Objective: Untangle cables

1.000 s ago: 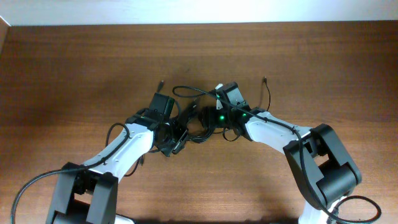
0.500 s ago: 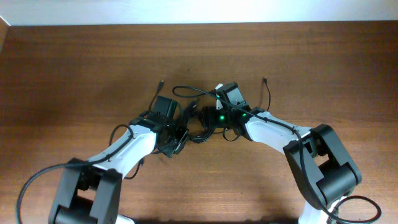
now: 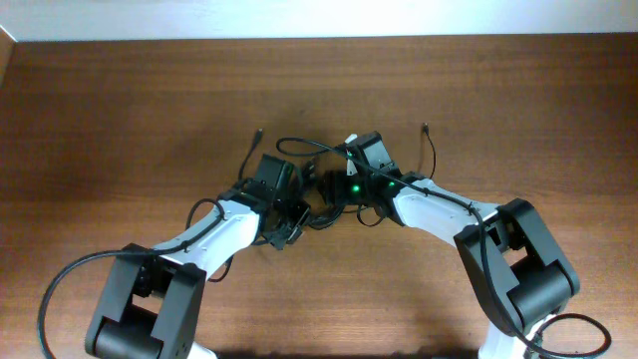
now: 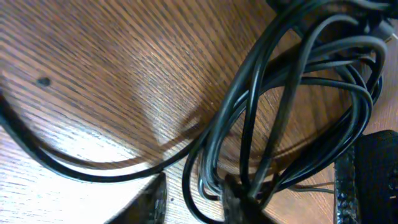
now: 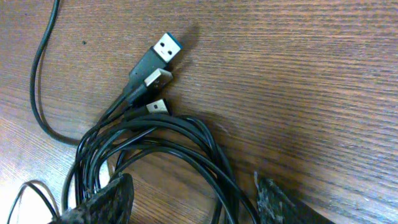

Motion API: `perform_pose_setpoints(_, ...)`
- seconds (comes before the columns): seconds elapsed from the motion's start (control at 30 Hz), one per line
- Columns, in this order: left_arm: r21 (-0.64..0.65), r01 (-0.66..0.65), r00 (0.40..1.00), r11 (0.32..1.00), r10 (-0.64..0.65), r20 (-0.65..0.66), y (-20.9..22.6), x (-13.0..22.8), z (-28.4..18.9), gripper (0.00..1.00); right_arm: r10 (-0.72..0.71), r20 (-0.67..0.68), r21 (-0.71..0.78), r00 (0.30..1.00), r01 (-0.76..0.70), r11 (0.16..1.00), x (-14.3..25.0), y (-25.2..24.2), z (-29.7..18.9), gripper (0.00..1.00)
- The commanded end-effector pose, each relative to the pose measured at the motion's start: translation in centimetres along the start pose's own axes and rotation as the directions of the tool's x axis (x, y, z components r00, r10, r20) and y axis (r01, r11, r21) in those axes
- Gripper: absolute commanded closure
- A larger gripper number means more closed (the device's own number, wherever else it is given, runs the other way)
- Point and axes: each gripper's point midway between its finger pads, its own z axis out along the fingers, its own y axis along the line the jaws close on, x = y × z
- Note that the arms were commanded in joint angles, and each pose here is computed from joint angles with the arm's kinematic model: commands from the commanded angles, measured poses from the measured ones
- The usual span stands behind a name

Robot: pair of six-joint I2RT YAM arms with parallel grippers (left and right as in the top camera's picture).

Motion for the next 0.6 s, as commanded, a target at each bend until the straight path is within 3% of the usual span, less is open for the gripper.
perform_pose_setpoints(0.0, -0.018, 0.009, 1.0, 1.0, -0.008, 0.009, 0.5, -0.1, 0.3, 0.89, 0.03, -0.093, 0.051, 0.995, -0.025, 0.998, 3.3, -2.1, 1.5, 0.36)
perform_pose_setpoints(0.3, 0.0, 0.025, 0.999, 1.0, -0.025, -0.042, 0.1, 0.8, 0.3, 0.79, 0.03, -0.093, 0.051, 0.995, -0.025, 0.998, 3.3, -2.1, 1.5, 0.36)
perform_pose_setpoints(0.47, 0.032, 0.052, 0.995, 0.998, -0.049, -0.089, -0.6, 1.5, 0.2, 0.83, 0.03, -0.093, 0.051, 0.995, -0.025, 0.998, 3.3, -2.1, 1.5, 0.36)
perform_pose_setpoints(0.57, 0.032, 0.051, 0.995, 0.998, -0.048, -0.088, -0.6, 1.5, 0.2, 0.95, 0.03, -0.093, 0.051, 0.995, -0.025, 0.998, 3.3, -2.1, 1.5, 0.36)
